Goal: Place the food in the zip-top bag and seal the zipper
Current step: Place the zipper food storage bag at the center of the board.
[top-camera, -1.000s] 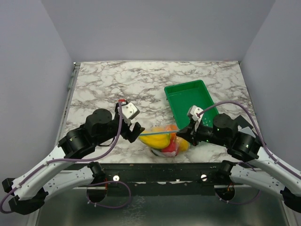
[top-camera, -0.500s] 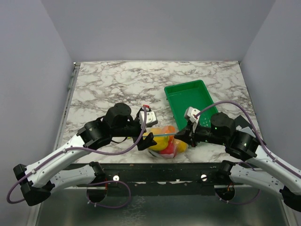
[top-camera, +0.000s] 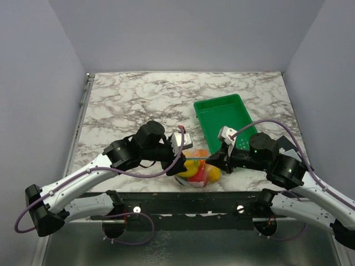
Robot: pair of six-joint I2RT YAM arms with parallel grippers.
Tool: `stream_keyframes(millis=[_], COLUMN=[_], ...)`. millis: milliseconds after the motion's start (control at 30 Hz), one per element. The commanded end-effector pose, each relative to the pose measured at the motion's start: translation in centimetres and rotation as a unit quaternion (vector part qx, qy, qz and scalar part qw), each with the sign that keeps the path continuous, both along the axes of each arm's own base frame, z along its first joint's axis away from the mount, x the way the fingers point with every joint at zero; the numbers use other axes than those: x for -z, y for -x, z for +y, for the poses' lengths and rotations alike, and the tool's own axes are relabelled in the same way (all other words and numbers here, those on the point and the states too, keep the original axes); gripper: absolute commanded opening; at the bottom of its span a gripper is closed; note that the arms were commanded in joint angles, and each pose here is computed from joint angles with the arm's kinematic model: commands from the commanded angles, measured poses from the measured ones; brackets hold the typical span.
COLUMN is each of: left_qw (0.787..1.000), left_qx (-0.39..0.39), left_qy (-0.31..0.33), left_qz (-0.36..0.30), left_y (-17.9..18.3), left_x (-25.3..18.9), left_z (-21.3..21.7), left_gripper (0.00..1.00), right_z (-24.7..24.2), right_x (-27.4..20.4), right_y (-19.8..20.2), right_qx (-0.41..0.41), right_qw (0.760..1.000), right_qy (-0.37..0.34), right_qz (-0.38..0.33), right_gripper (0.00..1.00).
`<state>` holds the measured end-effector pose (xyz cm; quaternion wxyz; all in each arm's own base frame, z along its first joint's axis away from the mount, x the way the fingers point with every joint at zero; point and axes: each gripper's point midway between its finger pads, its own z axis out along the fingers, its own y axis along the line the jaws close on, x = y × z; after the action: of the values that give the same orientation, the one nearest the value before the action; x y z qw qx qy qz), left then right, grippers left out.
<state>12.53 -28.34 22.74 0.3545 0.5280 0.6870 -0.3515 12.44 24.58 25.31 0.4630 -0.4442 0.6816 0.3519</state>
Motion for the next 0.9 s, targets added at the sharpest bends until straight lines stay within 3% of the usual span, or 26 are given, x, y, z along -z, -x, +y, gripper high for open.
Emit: stream_keyframes(millis=[0, 367, 700, 867], left_qw=[1.000, 0.998, 1.000, 0.998], left_qx=[0.020, 0.049, -0.007, -0.051], left_qy=[0.009, 0.002, 0.003, 0.024], left_qz=[0.009, 0.040, 0.014, -0.026], left_y=[0.6, 1.4, -0.6, -1.9], left_x=[0.6, 1.7, 0.9, -1.6], left_z=[-0.3, -1.1, -0.9, -0.1], left_gripper=[0.58, 0.00, 0.00, 0.00], right_z=[0.2, -0.1, -1.6, -2.8], right_x=[-1.0, -0.5, -0.5, -1.7], right_y=[0.3, 0.3, -0.6, -1.7], right_qx=[-0.012, -0.002, 0.046, 0.096], right_qw=[1.000, 1.000, 0.999, 0.994], right_qy=[-0.018, -0.020, -0.018, -0.035], right_qz=[-0.008, -0.001, -0.015, -0.028], right_gripper=[0.01, 0.01, 0.01, 0.26])
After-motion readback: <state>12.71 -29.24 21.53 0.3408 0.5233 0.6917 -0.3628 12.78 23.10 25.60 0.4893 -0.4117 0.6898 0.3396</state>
